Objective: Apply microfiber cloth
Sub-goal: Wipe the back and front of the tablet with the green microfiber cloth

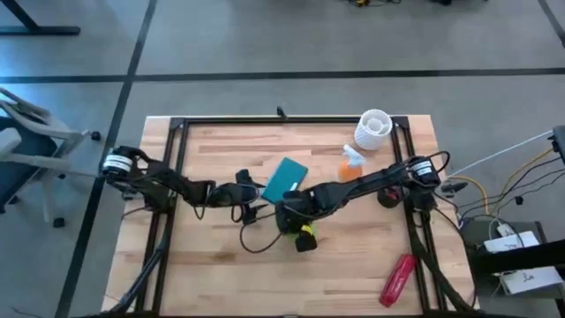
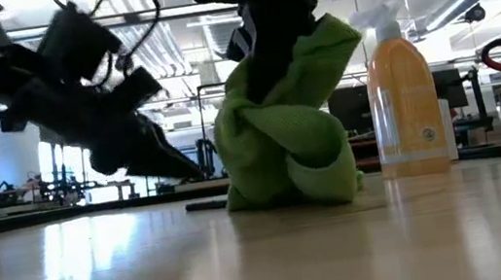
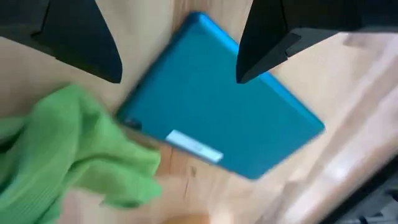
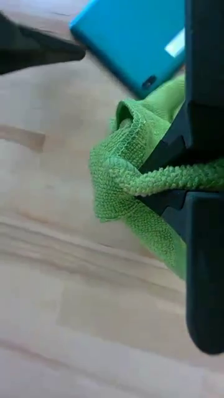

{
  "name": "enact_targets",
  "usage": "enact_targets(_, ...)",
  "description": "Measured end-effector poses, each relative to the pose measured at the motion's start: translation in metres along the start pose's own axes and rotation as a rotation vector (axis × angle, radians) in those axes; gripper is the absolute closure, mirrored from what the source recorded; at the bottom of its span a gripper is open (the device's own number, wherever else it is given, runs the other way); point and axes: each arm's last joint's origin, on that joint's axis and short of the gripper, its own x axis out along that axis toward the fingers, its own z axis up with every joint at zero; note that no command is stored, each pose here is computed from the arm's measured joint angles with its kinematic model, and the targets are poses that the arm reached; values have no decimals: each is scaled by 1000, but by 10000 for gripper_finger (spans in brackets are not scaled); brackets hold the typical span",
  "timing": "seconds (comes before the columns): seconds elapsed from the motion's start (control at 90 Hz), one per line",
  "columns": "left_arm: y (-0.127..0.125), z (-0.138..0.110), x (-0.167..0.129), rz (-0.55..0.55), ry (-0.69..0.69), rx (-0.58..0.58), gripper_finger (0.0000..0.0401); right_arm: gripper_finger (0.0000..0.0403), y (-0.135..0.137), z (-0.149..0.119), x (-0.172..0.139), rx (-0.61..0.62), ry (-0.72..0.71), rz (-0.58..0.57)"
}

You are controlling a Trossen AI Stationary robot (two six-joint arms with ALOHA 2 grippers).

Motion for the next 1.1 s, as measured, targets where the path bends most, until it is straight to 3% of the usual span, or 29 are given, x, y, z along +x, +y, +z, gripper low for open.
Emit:
enact_targets(0.178, 7, 15, -39, -20, -94, -77, 107, 403, -14, 18, -2, -38, -211, -28)
enact_targets(0.3, 13, 12, -63, -36, -183, -114, 107, 403, -15, 33, -2, -104, -442, 46)
enact_targets(0.411, 19, 7, -79, -38, -251, -137, 107, 403, -17, 40, 6, -59, -581, 11)
enact_targets(0.5, 22, 2, -86, -36, -280, -159, 107, 403, -13, 41, 24, -26, -593, 10)
enact_targets(0.667, 23, -4, -86, -38, -270, -220, 107, 390, 3, 39, 40, -69, -559, 35)
enact_targets(0.8, 25, -7, -79, 65, -246, -228, 107, 341, 1, 40, 37, -56, -568, 41)
enact_targets(0.922, 33, -9, -70, 204, -246, -253, 108, 267, 2, 41, 37, -49, -571, 62)
enact_targets(1.1, 40, -6, -56, 143, -285, -283, 109, 159, 3, 44, 41, -45, -620, 65)
